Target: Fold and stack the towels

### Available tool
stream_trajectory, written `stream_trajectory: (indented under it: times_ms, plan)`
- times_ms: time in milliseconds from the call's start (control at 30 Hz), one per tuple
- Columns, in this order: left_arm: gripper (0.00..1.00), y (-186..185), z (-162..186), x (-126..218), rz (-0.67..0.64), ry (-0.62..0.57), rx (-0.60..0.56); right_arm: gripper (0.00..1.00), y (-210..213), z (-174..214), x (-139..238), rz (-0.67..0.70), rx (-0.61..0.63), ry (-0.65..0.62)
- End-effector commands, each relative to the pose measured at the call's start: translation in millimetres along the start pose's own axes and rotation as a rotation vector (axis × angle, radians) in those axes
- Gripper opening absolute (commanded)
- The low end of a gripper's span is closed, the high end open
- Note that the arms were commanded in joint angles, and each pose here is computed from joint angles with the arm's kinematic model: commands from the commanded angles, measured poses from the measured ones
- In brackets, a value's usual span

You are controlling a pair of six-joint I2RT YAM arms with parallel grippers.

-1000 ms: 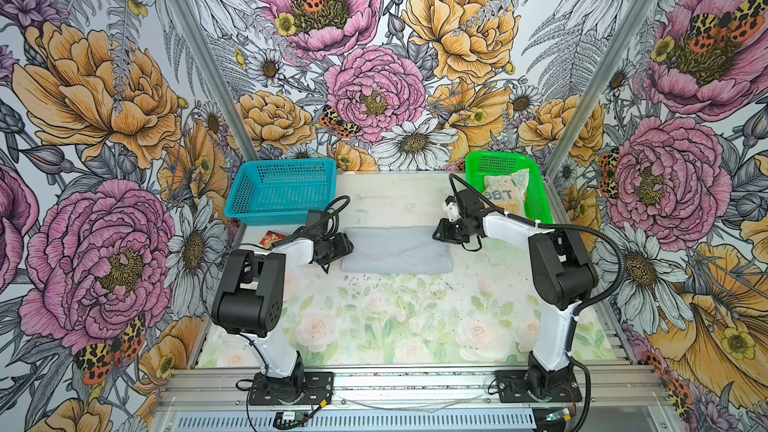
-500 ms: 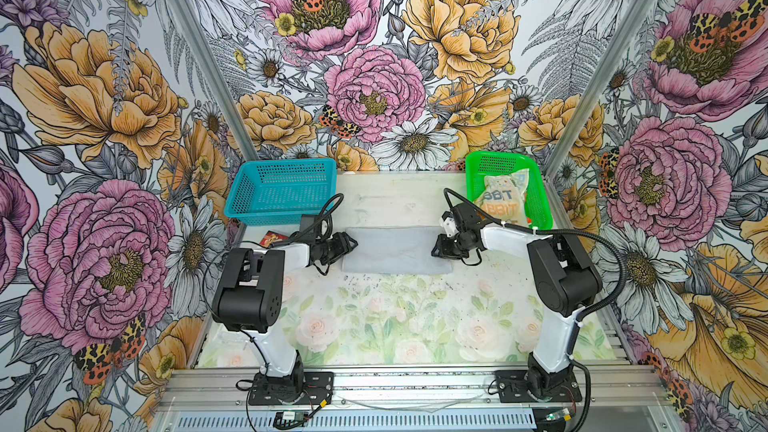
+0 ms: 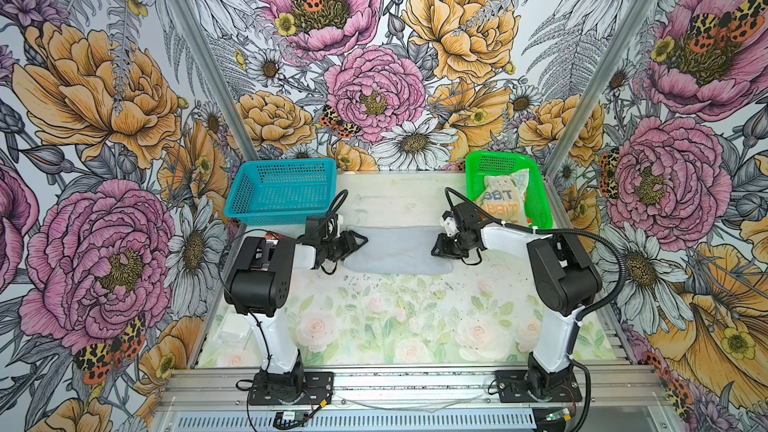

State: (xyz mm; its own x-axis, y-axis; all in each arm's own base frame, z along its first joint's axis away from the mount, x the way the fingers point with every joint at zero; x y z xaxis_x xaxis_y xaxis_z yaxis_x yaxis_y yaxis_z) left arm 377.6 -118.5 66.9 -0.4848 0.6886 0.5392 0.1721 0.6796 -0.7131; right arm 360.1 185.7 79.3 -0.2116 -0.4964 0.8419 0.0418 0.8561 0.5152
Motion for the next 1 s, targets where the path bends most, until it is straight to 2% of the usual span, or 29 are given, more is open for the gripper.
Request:
stream_trajectory:
  times_ms: [0,167,367,467,567,767,800,833,967]
  plan:
    - [0.42,17.8,32.7,-16.7,-0.058,0.101,0.115,0.31,-1.7,4.5,-15.0,0.015,-0.014,0.034]
    - [0.00,2.5,12.5,-16.4,-0.030,0.048,0.071,0.31,-1.4,8.1,-10.9,0.021,-0.008,0.028]
    - [0.00,-23.0,-24.5,1.7,-0.148,0.034,-0.045,0.30,4.6,3.8,3.9,0.007,0.015,-0.011]
    - [0.00,-45.3,-51.3,21.7,-0.261,0.012,-0.133,0.31,17.3,-5.3,21.4,-0.040,0.037,-0.052]
    - [0.00,-60.5,-81.2,41.1,-0.385,-0.008,-0.196,0.36,31.9,-12.7,41.1,-0.097,0.060,-0.088]
    - [0.00,-73.4,-136.3,56.3,-0.625,0.019,-0.347,0.64,44.0,-14.5,66.6,-0.145,0.090,-0.138]
    - [0.00,-75.1,-146.1,57.9,-0.671,0.015,-0.377,0.94,43.3,-12.2,69.1,-0.142,0.080,-0.142]
    - [0.00,-77.1,-157.0,61.2,-0.712,-0.001,-0.398,0.99,42.9,-8.4,71.7,-0.141,0.074,-0.145]
    - [0.00,-81.4,-191.9,64.4,-0.749,-0.057,-0.443,0.99,44.8,8.9,86.6,-0.152,0.085,-0.185]
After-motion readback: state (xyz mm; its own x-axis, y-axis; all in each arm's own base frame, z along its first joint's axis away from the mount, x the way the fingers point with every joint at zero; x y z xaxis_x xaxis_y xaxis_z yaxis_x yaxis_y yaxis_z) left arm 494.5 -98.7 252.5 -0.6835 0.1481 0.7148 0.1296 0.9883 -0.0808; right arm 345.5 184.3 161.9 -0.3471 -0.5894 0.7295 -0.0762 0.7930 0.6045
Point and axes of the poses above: each gripper's point midway between its finger pads, its own x axis back along the fingers, its own y axis along the line the jaws close on, z = x × y, the point moved 6 cm from there along x, back along the fingers, and after that the axes turned 10 degrees about -x, right-handed, at the moved point
